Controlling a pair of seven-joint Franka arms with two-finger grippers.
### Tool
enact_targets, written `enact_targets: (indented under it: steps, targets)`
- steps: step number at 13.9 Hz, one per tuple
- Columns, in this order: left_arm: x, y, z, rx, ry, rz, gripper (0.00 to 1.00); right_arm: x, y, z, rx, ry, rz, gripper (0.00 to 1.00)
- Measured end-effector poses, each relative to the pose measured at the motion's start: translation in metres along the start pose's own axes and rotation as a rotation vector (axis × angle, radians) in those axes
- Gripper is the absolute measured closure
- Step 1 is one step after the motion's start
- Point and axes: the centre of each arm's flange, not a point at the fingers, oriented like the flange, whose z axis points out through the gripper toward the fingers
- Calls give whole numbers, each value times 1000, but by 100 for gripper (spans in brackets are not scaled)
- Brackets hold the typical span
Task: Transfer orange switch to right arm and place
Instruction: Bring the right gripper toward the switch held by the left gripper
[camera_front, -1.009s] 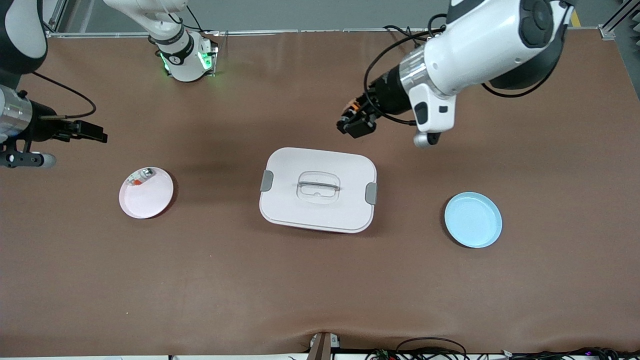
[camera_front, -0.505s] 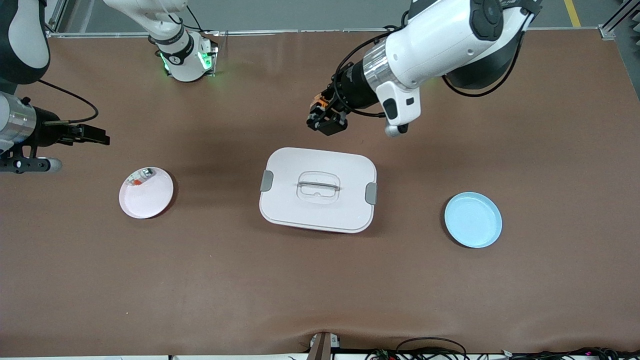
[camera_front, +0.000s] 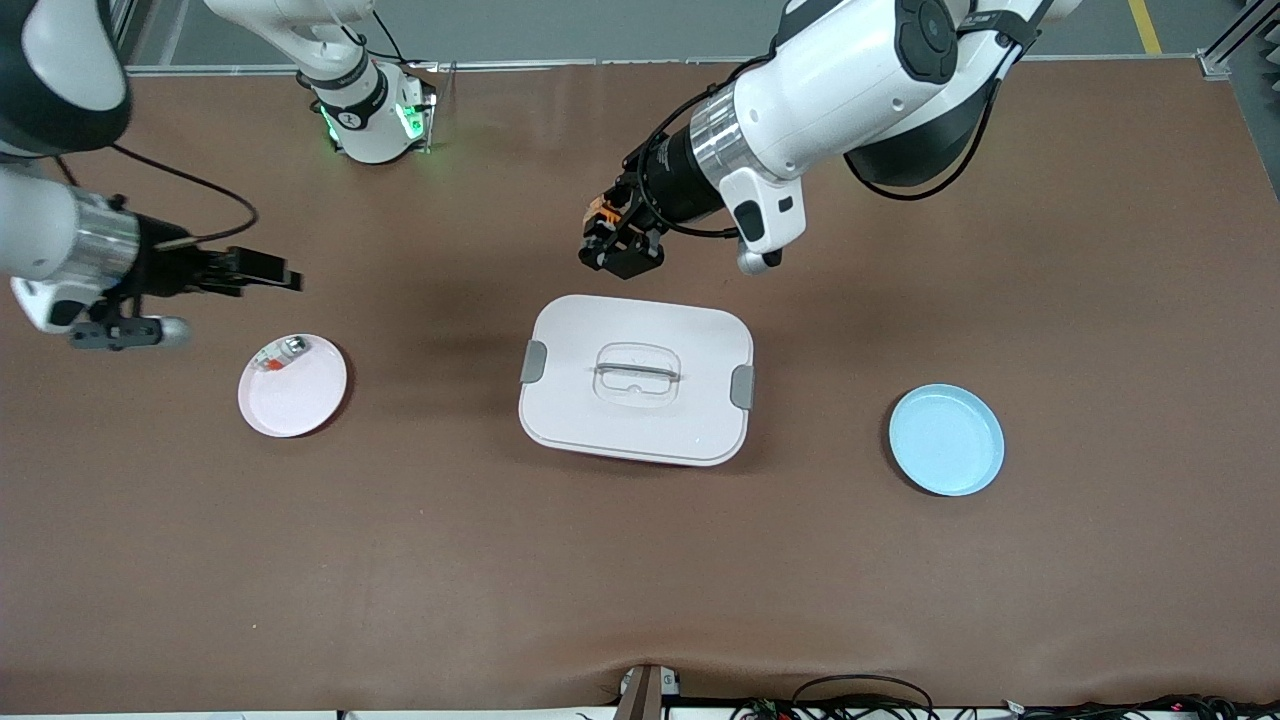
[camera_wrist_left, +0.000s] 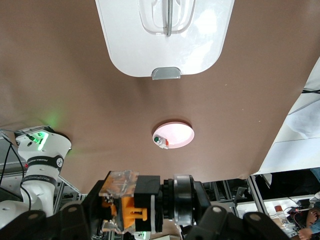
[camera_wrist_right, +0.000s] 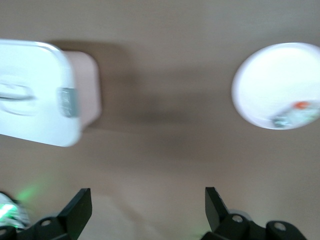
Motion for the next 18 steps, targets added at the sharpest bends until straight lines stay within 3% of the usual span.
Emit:
enact_targets:
  steps: [6,9,12,18]
  targets:
    - [2,2,-1,-6,0,-9,28,-4,-98,25,281,72,-11,0]
    - [2,4,-2,-22,-7,-9,28,-10,-140,27,385,132,-33,0]
    - [1,5,-3,-32,-10,-9,28,-22,-183,35,448,185,-62,0]
    - [1,5,-3,-33,-11,-9,28,-49,-242,44,521,223,-47,0]
